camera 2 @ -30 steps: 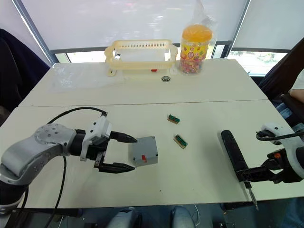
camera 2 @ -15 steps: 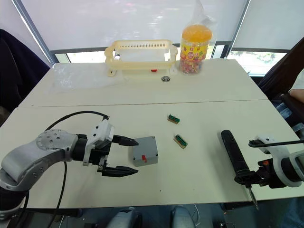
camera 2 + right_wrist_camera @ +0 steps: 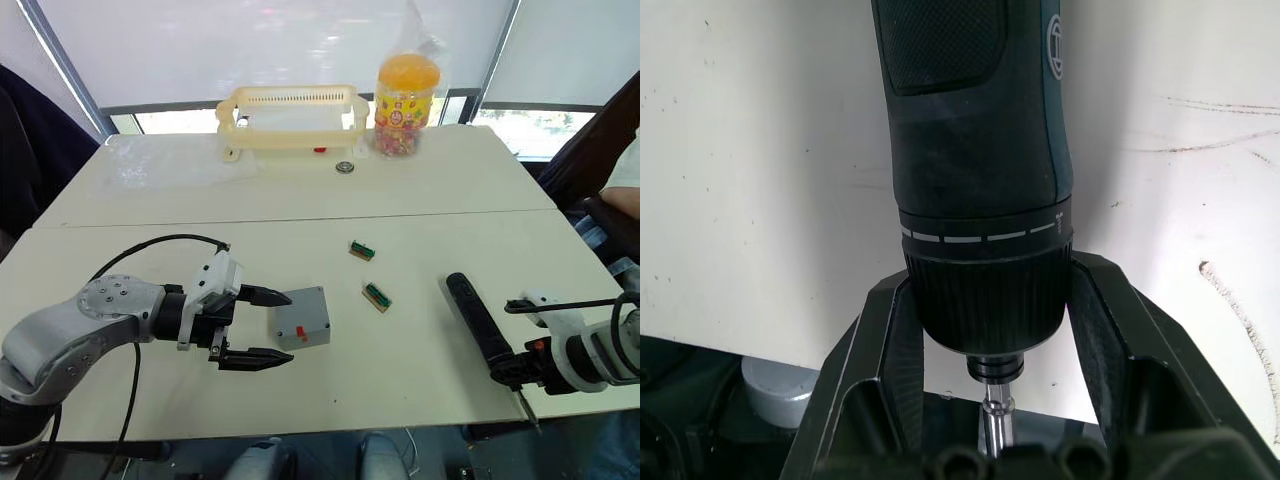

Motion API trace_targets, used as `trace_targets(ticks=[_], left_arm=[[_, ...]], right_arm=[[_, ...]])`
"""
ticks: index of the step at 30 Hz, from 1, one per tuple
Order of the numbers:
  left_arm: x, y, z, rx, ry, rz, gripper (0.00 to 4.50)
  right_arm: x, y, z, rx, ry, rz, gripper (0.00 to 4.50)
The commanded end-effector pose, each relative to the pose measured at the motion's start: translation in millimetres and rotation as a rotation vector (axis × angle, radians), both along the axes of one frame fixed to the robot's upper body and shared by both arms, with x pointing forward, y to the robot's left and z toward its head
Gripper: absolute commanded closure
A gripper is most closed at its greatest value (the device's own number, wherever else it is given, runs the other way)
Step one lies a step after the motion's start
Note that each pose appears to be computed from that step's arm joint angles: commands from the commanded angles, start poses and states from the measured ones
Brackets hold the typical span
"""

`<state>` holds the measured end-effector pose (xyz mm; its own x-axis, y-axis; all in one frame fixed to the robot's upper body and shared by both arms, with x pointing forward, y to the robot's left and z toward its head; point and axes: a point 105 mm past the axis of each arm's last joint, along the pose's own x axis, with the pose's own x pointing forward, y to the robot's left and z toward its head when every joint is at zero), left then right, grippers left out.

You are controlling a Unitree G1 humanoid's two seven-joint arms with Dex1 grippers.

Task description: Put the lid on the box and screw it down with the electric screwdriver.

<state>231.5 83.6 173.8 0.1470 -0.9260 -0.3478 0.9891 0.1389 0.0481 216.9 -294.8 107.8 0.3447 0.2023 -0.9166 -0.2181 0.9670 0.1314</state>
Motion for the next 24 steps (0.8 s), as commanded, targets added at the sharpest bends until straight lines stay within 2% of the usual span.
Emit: trace_targets(ticks=[1,6,8,9,12,19,24], left_arm=[[1,-1,4,-0.007,-0.025,-0.007,0.0],[6,-1,4,-0.005,-0.029,-0.014,0.0],[7,-2,3,-0.005,-0.031,-0.016,0.0],[8,-2,3,-0.005,-0.031,-0.017,0.0],[8,-2,3,-0.008,-0.032,-0.019,0.0],[7,-4,2,-0.018,-0.032,-0.011,0.0],[7,-3,1,-0.017,-0.033,0.002,0.0]], right_arm=[[5,-1,-2,-0.003,-0.023,-0.026,2.86],[6,0,-2,-0.021,-0.048,-0.028,2.86],[8,-2,0,-0.052,-0.065,-0.029,1.8],[9,-2,1,-0.059,-0.068,-0.021,1.45],[13,-1,6,-0.056,-0.087,-0.018,0.03],[22,-1,11,-0.065,-0.111,-0.027,0.03],[14,2,3,-0.075,-0.059,0.013,0.03]])
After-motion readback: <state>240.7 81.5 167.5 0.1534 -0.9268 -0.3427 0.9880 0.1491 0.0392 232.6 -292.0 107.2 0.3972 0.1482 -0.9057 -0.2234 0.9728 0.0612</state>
